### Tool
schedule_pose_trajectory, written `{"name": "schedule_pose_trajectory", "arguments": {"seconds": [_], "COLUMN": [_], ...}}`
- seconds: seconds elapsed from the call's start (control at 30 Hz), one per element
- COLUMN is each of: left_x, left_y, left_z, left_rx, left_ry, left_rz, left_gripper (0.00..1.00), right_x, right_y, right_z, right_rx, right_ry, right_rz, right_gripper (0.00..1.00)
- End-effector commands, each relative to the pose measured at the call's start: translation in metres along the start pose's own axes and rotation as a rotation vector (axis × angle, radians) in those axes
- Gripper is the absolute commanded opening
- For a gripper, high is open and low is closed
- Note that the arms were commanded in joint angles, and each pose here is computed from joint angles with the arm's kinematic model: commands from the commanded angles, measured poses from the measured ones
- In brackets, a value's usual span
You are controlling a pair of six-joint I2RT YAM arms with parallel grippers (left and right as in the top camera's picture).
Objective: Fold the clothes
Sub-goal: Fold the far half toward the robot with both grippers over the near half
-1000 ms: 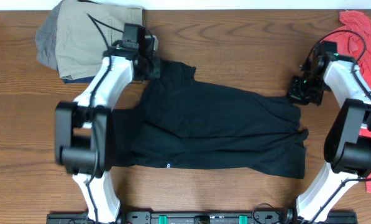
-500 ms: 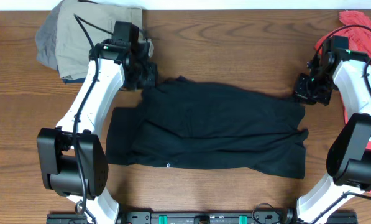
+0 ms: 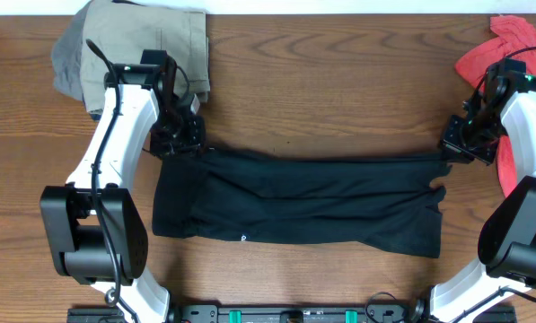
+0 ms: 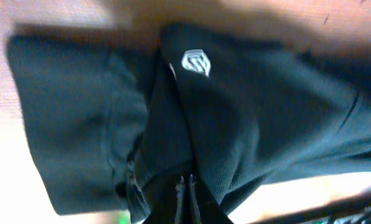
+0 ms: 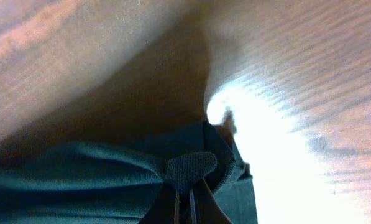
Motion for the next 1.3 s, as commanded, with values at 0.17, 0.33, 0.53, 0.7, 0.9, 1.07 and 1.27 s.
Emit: {"name": "schedule_pose_trajectory", "arguments": {"seconds": [0.17,0.33,0.53,0.7,0.9,1.07,1.27], "left_x": [0.006,0.004,0.003,0.012,0.037,0.05,0.055], "left_y": [0.005,0.007,0.008,0.012,0.021,0.025,0.033], "left_z": [-0.023,-0.033,-0.041,-0.048,-0.056,-0.056,-0.059], "left_rx": [0.003,0.012,0.02,0.019,0.005,-0.04,-0.107], "left_ry": [0.12,0.187,0.246,0.289,0.325,0.31,0.305], "left_rz": [0.023,0.031,0.037,0.047,0.054,0.06,0.153], "left_gripper": [0.06,0.06,0.06,0.06,0.07,0.06,0.06], "right_x": [-0.016,-0.032,-0.06,-0.067,-0.041,-0.015,-0.008], "right_y": [-0.003,-0.003,-0.003,-0.004,-0.009,-0.012,-0.013], "right_z": [-0.011,-0.022,-0.043,-0.056,-0.064,-0.07,-0.074], "right_rx": [0.019,0.006,0.027,0.028,0.042,0.092,0.092], "right_ry": [0.011,-0.004,-0.071,-0.099,-0.049,-0.007,0.013], "right_rz": [-0.021,-0.025,-0.028,-0.029,-0.037,-0.04,-0.045], "right_gripper": [0.01,0.01,0.01,0.01,0.01,0.01,0.01]}}
Point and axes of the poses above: each gripper's point midway between its finger pads, its own x axis out along the fingers, its own y axis along the line the jaws close on, z = x × y, the point moved 10 cm from there along -x, back along the fingers, and after that the axes turned 5 degrees about -x, right-handed, at the moved point
